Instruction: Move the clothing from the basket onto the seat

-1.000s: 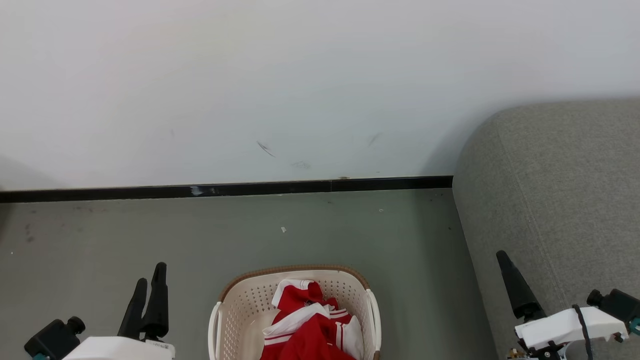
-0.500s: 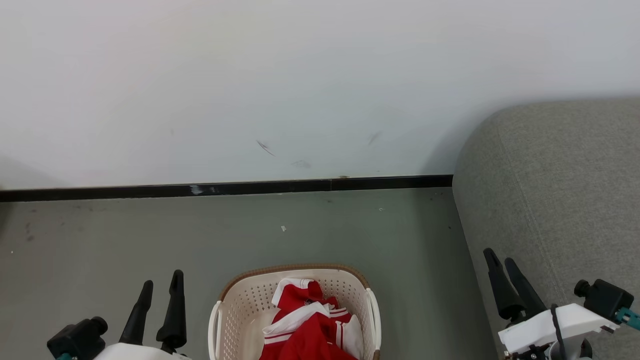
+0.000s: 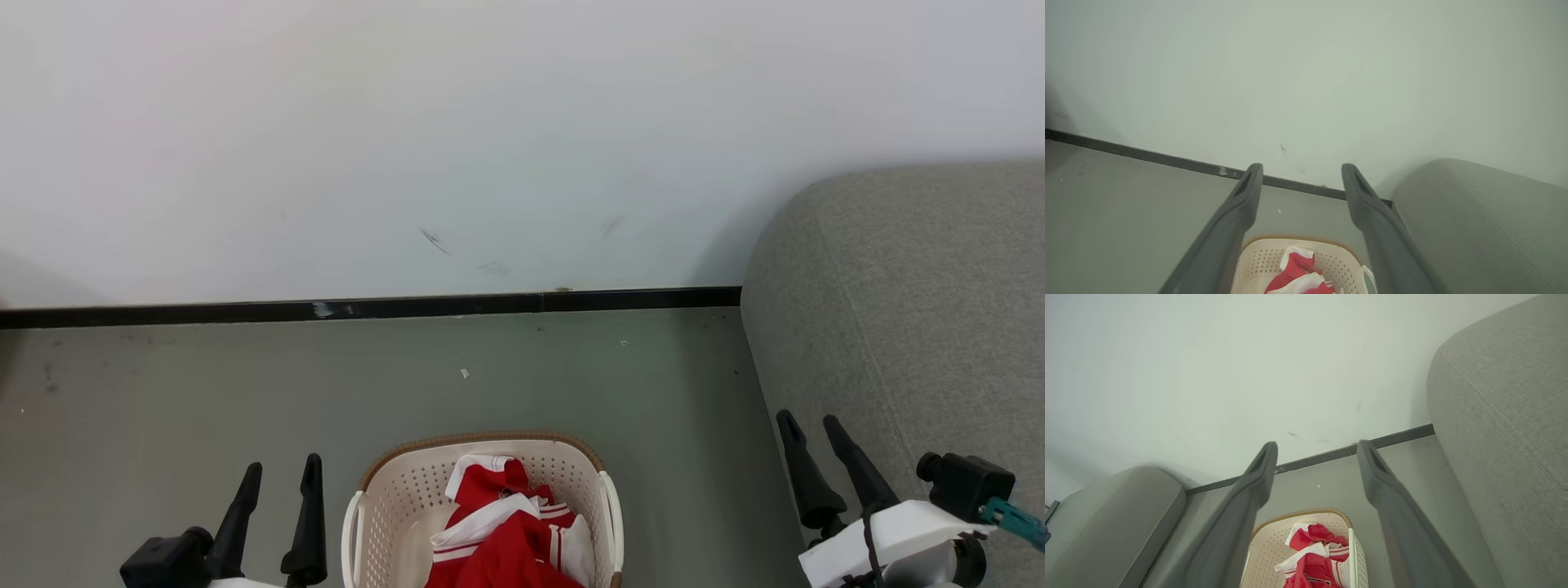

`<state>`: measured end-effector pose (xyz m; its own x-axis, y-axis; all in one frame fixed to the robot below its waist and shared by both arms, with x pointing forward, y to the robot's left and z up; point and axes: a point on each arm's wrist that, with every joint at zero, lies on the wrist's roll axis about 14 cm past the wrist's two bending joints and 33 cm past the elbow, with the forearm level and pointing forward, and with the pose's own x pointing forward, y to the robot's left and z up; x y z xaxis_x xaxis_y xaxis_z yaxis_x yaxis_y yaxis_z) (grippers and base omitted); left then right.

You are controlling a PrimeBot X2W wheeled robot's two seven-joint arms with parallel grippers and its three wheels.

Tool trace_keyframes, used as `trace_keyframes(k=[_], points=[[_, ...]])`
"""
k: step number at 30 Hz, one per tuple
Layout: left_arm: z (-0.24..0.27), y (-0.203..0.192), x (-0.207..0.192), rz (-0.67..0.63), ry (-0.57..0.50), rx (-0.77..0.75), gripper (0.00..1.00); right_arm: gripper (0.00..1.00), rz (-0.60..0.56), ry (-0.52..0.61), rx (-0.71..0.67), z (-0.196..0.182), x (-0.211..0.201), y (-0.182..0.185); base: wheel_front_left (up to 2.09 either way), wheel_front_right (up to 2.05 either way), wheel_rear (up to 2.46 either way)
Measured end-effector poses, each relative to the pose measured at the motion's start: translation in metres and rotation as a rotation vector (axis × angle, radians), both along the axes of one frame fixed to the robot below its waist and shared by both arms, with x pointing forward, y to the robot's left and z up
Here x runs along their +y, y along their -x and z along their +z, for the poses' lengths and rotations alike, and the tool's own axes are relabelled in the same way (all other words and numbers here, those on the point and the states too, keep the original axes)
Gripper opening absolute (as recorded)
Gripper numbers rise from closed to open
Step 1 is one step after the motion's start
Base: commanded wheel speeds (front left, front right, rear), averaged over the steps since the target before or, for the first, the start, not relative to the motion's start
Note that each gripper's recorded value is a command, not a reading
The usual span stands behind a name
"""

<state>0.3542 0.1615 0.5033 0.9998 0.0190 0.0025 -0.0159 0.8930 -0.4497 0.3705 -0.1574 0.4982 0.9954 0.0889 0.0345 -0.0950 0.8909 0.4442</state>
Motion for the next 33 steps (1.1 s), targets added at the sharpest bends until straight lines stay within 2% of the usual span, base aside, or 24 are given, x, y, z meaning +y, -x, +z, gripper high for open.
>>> trace_keyframes(k=[11,24,33], points=[[0.004,0.007,0.002,0.018,-0.152,-0.034,1.0,1.0,0.017,0.172,-0.031,0.001,0.003,0.004,0.0,0.0,0.0],[0.008,0.015,0.004,0.04,-0.321,-0.069,1.0,1.0,0.044,0.312,-0.09,0.01,0.014,0.005,0.0,0.0,0.0],[0.006,0.016,0.007,0.049,-0.321,-0.062,1.0,1.0,0.045,0.311,-0.09,0.01,0.014,0.006,0.0,0.0,0.0]])
